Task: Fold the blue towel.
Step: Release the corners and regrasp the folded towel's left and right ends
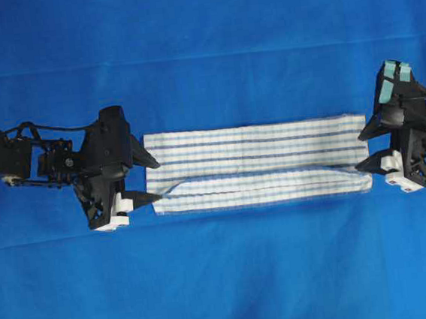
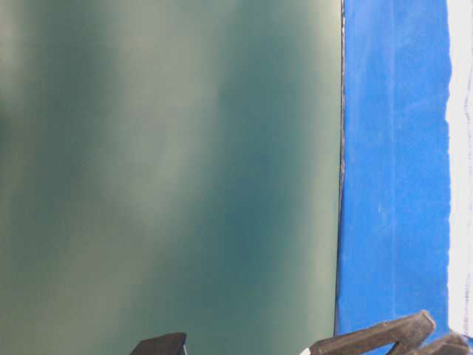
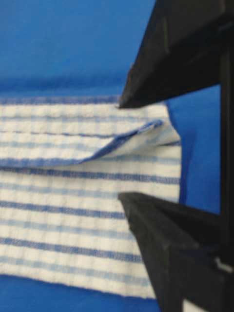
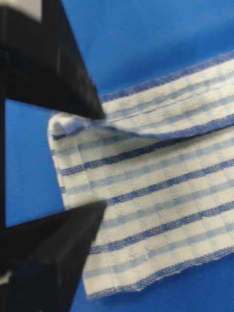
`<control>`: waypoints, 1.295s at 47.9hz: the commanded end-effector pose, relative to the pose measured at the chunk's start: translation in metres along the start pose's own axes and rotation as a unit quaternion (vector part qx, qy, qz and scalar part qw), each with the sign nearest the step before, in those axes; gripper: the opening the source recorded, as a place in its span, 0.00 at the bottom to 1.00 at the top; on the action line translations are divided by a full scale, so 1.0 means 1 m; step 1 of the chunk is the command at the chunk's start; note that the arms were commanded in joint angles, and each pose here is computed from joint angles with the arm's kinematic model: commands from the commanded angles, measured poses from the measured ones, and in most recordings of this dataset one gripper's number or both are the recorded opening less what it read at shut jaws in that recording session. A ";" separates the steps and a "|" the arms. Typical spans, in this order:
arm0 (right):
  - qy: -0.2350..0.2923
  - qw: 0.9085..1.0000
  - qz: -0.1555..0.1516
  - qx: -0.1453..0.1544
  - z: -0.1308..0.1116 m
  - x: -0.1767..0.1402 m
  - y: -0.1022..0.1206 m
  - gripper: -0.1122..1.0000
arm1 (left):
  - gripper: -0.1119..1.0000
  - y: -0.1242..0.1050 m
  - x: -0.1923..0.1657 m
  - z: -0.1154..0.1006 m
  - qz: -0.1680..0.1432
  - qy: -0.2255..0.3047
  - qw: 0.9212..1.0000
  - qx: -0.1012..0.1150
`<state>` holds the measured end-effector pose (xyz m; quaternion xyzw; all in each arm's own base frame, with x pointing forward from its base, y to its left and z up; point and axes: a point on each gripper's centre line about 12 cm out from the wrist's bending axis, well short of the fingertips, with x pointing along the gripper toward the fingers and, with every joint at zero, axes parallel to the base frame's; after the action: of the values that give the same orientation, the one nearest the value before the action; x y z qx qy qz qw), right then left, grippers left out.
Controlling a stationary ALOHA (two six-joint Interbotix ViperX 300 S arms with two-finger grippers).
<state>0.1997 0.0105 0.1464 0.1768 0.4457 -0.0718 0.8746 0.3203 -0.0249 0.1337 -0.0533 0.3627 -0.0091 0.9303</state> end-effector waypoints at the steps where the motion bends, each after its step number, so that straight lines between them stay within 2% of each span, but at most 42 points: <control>1: -0.010 1.000 0.001 -0.007 0.005 -0.001 0.001 0.70 | 0.69 0.001 -0.004 0.008 0.000 -0.014 1.000 0.003; 5: -0.014 1.000 -0.010 -0.004 0.008 -0.001 -0.005 0.66 | 0.69 0.008 -0.005 0.010 0.008 -0.017 1.000 0.000; 14: -0.032 0.997 -0.059 0.029 0.018 -0.004 -0.034 0.66 | 0.69 0.037 -0.011 0.015 0.042 -0.024 0.999 -0.014; 22: -0.038 0.994 -0.093 0.043 0.022 -0.007 -0.054 0.66 | 0.69 0.052 -0.023 0.021 0.062 -0.032 0.997 -0.012; 39: -0.033 0.993 -0.103 0.046 0.020 -0.005 -0.059 0.66 | 0.69 0.055 -0.023 0.022 0.066 -0.037 0.997 -0.006; 62: 0.043 0.990 -0.123 0.057 -0.004 0.032 -0.075 0.66 | 0.69 0.073 0.022 -0.013 0.080 0.024 0.996 -0.022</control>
<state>0.1911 -0.0548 0.1006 0.1738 0.4972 -0.1964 0.8271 0.3185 0.0441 0.0962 -0.0451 0.4016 0.0718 0.9119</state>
